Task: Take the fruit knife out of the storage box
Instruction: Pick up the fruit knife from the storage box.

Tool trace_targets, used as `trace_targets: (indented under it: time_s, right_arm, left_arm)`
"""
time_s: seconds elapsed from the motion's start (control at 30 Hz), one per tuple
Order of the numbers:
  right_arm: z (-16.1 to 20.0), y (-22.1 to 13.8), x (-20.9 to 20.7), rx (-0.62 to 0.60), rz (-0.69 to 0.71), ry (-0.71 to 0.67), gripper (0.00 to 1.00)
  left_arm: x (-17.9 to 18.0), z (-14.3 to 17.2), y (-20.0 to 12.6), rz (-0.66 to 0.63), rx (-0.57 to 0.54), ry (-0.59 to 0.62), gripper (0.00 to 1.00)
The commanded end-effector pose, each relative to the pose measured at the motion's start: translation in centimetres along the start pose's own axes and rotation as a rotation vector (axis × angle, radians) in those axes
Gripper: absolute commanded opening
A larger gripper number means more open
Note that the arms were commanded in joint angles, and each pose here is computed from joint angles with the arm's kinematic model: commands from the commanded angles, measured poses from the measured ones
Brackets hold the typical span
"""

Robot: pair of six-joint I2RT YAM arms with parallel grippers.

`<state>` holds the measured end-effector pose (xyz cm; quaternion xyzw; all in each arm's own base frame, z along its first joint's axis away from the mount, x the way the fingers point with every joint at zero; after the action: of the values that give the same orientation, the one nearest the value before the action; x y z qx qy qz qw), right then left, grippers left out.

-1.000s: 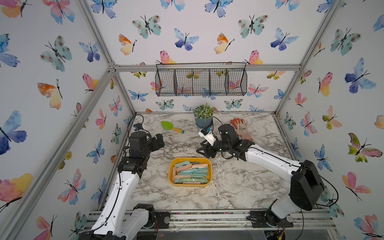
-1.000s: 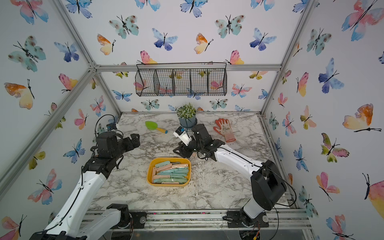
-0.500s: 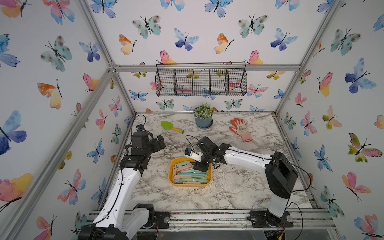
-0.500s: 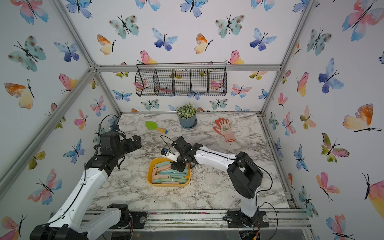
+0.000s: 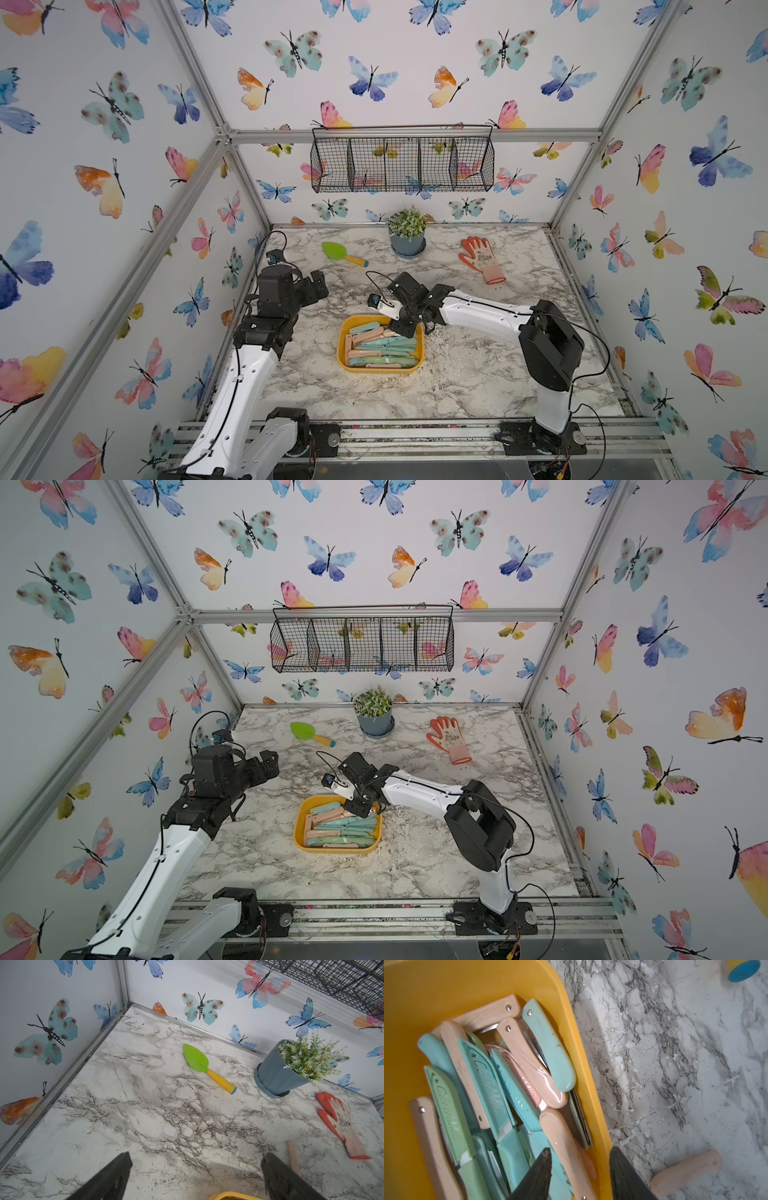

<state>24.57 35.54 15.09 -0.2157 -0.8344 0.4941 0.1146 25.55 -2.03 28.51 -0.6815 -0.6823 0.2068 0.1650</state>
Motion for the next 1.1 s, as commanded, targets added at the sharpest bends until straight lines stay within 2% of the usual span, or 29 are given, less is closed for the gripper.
trace_targets:
  time_s: [0.0, 0.33, 0.67, 0.87, 1.07]
  right_arm:
    - [1.6, 1.0, 0.3, 0.114, 0.015, -0.030, 0.48]
    - [2.9, 2.4, 0.1, 0.218, 0.038, -0.040, 0.48]
    - [2.7, 3.0, -0.2, 0.226, 0.071, -0.024, 0.49]
    - [2.4, 2.7, -0.1, 0.209, 0.060, -0.014, 0.43]
    - [2.6, 3.1, 0.0, 0.224, 0.045, 0.001, 0.42]
  left_arm:
    - [0.0, 0.4, 0.1, -0.005, 0.010, 0.000, 0.98]
    - [-0.2, 0.6, 0.6, 0.016, 0.020, -0.024, 0.98]
    - [-0.1, 0.5, 0.6, 0.007, 0.022, -0.021, 0.98]
    - [0.4, 0.3, 0.3, -0.054, 0.023, 0.017, 0.98]
    - [0.2, -0.1, 0.3, -0.032, 0.021, 0.023, 0.98]
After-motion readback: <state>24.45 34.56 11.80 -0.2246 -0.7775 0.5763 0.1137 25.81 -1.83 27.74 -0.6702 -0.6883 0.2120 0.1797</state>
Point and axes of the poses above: each gripper's point midway between its finger pads, its own y axis out along the fingers, its own x axis along the line the jaws close on, z = x × y, the point moved 8 cm from there along -y, back along the fingers, and after that the axes turned 15 degrees about y, right-handed, at the moved point
